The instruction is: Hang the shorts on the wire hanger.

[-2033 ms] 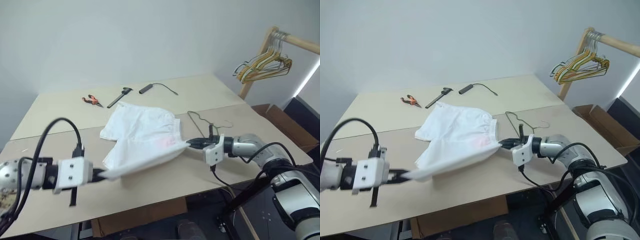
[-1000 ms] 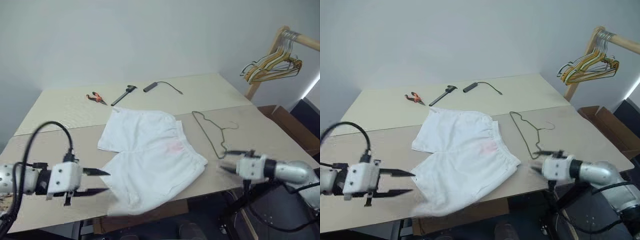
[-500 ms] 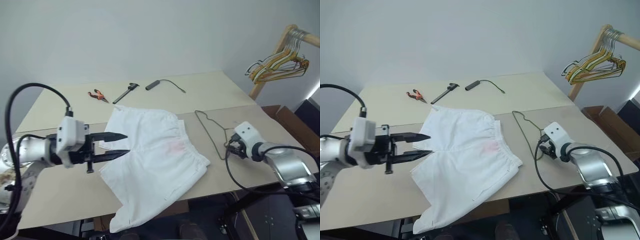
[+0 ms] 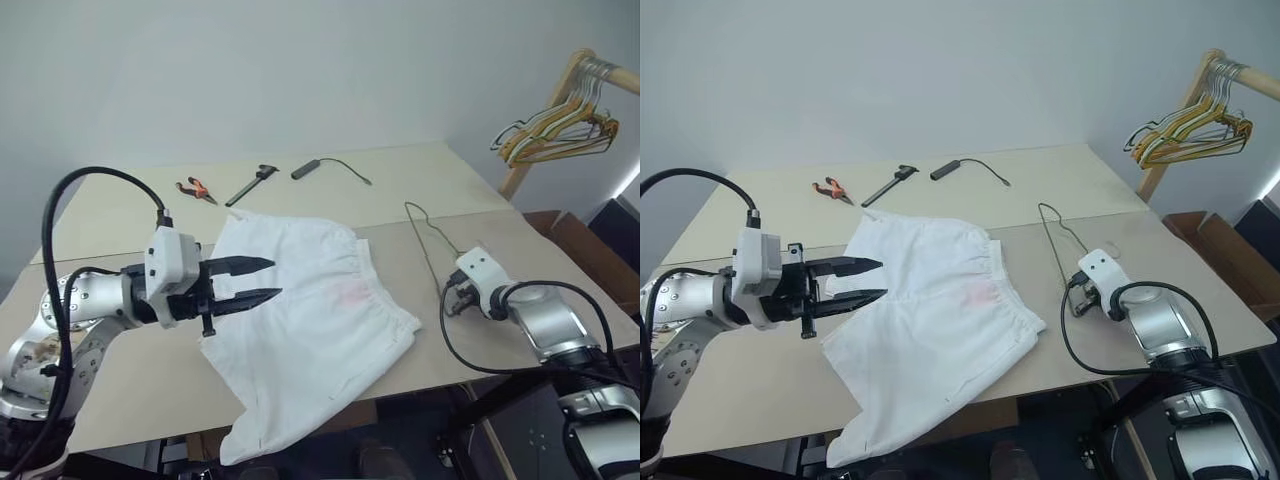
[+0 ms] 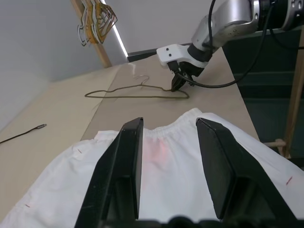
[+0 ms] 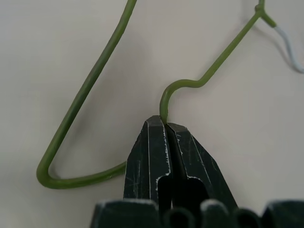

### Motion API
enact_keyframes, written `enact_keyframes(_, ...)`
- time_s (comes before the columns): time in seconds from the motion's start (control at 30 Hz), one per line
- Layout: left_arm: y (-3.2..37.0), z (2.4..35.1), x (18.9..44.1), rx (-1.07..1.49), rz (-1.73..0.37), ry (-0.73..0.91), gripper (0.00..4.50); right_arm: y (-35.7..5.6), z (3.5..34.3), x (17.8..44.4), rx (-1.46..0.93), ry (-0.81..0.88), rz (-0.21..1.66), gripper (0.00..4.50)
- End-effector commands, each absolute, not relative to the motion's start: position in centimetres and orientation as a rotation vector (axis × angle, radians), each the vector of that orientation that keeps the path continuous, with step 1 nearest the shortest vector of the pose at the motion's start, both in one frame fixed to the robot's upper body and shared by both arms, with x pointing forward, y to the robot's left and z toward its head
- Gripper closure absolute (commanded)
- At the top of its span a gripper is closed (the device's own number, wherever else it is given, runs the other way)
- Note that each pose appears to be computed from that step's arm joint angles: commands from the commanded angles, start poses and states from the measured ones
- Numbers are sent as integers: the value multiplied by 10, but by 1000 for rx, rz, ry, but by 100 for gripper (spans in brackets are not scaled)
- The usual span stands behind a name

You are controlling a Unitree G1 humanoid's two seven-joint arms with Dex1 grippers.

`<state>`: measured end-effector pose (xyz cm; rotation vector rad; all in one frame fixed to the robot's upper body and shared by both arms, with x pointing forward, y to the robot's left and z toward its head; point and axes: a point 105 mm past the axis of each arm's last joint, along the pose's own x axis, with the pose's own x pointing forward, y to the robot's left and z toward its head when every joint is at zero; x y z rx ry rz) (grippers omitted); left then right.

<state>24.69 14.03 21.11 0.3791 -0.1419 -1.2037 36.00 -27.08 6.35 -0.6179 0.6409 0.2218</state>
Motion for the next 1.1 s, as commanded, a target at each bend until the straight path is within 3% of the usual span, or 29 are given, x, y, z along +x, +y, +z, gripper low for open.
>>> enact_keyframes(0.03, 140, 220, 256, 396, -1159, -180, 258, -256, 130, 378, -892, 225, 188, 446)
enact_keyframes(0.13, 142, 228, 273, 374, -1080, -203, 258, -229, 165, 370, -1363, -201, 255, 446)
enact_keyframes(0.23, 143, 238, 286, 331, -1042, -198, 258, -223, 160, 361, -1731, -403, 348, 446)
enact_keyframes(0.5, 135, 233, 303, 234, -1098, -12, 258, -205, 195, 361, -1864, -827, 248, 446)
enact_keyframes(0.67, 119, 208, 317, 268, -1120, 118, 258, -190, 207, 357, -1842, -951, 238, 446)
enact_keyframes(0.93, 100, 196, 329, 235, -1163, 172, 258, -174, 218, 350, -1807, -1040, 256, 446)
enact_keyframes(1.03, 98, 193, 326, 228, -1194, 191, 313, -173, 219, 349, -1820, -1045, 267, 450)
enact_keyframes(1.1, 98, 192, 322, 240, -1230, 201, 377, -173, 220, 349, -1825, -1045, 268, 450)
